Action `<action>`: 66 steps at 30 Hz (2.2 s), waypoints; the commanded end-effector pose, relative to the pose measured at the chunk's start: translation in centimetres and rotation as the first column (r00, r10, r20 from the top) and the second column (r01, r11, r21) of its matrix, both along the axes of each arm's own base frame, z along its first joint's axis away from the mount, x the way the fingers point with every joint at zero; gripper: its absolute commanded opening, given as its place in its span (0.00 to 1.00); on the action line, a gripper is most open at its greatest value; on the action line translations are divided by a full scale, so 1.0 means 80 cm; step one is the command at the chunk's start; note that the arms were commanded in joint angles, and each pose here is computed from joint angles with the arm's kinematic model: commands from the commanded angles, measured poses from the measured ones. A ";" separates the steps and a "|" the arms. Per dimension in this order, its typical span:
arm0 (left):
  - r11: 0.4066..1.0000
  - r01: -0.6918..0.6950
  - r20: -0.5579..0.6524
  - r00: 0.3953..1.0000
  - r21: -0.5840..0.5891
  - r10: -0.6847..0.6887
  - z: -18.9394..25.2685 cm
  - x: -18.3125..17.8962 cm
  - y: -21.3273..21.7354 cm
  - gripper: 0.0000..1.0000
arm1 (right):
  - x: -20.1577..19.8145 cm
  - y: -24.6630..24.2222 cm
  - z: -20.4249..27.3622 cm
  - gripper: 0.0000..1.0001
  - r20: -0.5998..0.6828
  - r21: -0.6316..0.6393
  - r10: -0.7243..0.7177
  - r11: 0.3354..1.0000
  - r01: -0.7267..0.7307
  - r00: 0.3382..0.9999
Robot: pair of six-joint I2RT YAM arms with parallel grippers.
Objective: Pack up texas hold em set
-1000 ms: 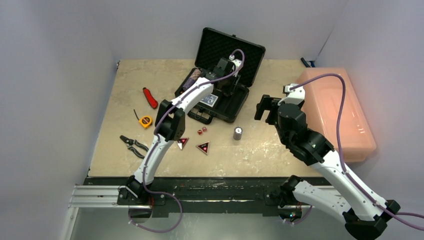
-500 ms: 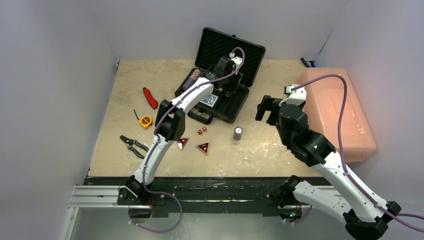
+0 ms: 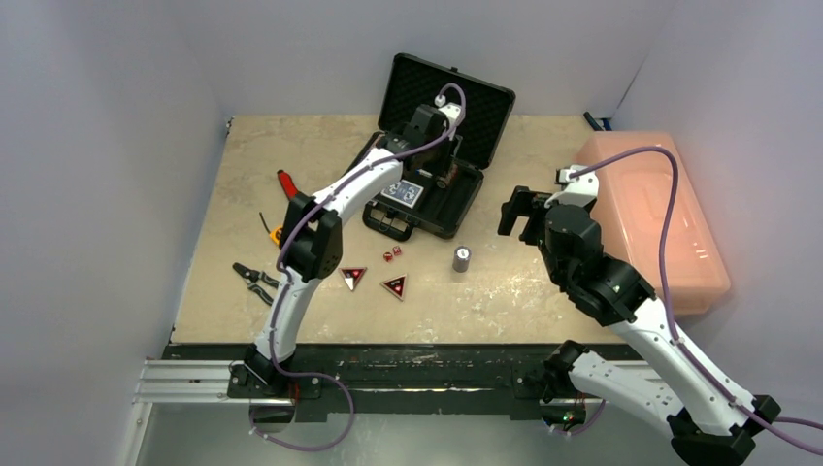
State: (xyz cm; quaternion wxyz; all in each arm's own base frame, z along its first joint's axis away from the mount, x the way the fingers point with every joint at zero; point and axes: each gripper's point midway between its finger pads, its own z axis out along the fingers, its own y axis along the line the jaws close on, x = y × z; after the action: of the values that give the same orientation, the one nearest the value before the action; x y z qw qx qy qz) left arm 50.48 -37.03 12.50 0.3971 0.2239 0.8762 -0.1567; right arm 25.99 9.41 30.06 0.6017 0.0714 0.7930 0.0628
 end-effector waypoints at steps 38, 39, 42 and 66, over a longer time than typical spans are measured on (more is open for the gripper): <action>0.977 -0.163 -0.173 0.975 -0.134 0.139 -0.036 -0.005 -0.018 0.12 | -0.019 -0.022 0.006 0.99 0.008 0.016 -0.040 0.999 0.040 0.999; 0.977 -0.164 -0.172 0.975 -0.136 0.139 -0.037 -0.003 -0.019 0.12 | -0.018 -0.022 0.006 0.99 0.007 0.013 -0.040 0.999 0.039 0.999; 0.976 -0.165 -0.171 0.975 -0.144 0.140 -0.038 0.003 -0.022 0.12 | -0.017 -0.022 0.005 0.99 0.004 0.006 -0.040 0.999 0.040 0.999; 0.974 -0.193 -0.066 0.980 -0.119 0.186 0.059 -0.078 0.067 0.94 | -0.003 0.015 -0.022 0.99 -0.077 0.003 0.047 0.999 -0.047 0.996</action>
State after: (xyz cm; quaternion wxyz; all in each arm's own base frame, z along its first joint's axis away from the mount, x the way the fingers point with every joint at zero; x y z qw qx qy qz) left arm 43.68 -34.06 11.68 0.3280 0.1327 0.9149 -0.1940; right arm 25.42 9.67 27.49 0.5650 0.0531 0.8218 0.0508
